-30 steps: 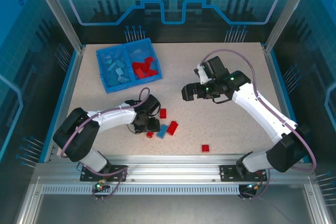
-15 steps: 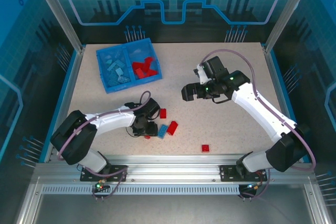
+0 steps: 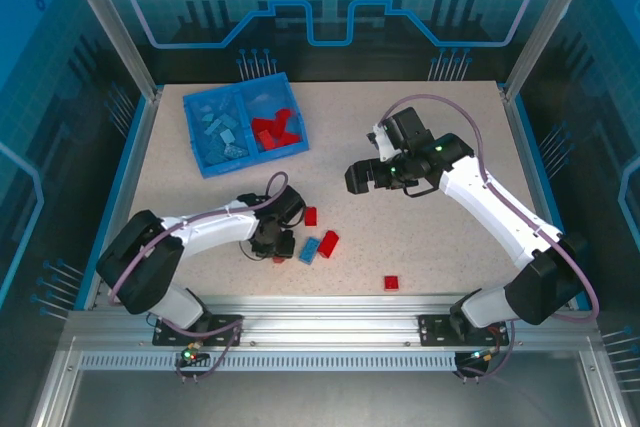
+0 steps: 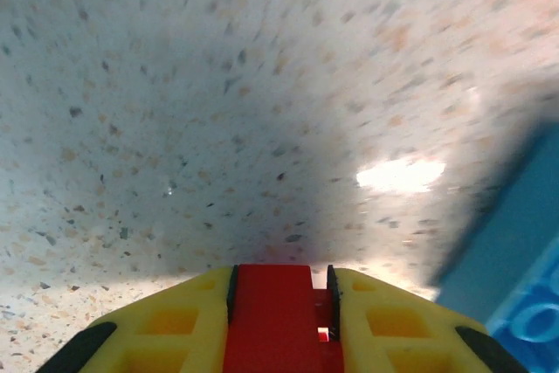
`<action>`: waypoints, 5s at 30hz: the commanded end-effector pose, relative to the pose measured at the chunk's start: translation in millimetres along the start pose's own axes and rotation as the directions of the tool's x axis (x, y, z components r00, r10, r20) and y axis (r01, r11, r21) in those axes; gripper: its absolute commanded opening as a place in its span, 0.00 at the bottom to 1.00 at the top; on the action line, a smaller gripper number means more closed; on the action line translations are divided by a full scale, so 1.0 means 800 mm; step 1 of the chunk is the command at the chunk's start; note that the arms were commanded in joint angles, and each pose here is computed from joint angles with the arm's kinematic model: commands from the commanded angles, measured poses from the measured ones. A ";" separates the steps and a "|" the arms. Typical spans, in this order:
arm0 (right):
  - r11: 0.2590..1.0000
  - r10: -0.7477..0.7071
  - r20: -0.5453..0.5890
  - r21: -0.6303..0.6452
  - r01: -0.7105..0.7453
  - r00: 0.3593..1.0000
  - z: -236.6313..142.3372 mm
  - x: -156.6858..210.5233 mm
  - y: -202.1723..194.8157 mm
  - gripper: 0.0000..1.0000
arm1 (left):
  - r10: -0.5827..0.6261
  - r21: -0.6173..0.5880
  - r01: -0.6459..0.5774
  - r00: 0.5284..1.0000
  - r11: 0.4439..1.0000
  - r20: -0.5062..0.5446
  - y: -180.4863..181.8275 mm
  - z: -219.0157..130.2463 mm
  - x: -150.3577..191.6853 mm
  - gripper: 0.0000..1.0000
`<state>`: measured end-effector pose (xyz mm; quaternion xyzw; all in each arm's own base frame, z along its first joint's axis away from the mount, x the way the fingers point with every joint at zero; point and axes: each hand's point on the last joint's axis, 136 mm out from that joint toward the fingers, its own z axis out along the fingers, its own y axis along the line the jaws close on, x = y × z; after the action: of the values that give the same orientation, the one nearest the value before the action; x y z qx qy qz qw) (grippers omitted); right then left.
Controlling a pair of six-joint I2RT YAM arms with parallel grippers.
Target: Sort the legos into containers by color
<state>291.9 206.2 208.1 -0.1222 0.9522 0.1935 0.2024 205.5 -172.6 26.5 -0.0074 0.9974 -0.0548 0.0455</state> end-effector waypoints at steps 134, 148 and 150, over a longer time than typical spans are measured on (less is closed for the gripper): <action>0.988 0.121 0.091 -0.110 -0.111 0.988 -0.048 0.004 -0.010 1.00 | 0.033 0.202 -0.166 0.843 0.965 0.536 -0.112 -0.256 -0.322 0.58; 0.982 0.154 0.027 -0.113 -0.150 0.988 -0.047 0.049 -0.033 1.00 | 0.291 0.176 -0.321 0.941 0.931 0.173 -0.164 -0.102 -0.050 0.65; 0.980 0.168 0.026 -0.112 -0.164 0.985 -0.046 0.054 -0.036 1.00 | 0.345 0.166 -0.361 0.931 0.918 0.121 -0.163 -0.083 -0.041 0.68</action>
<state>259.2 162.0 211.2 -0.0554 0.9450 0.2525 0.2006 237.6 -288.8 121.8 0.1638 0.9703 -0.1301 0.1215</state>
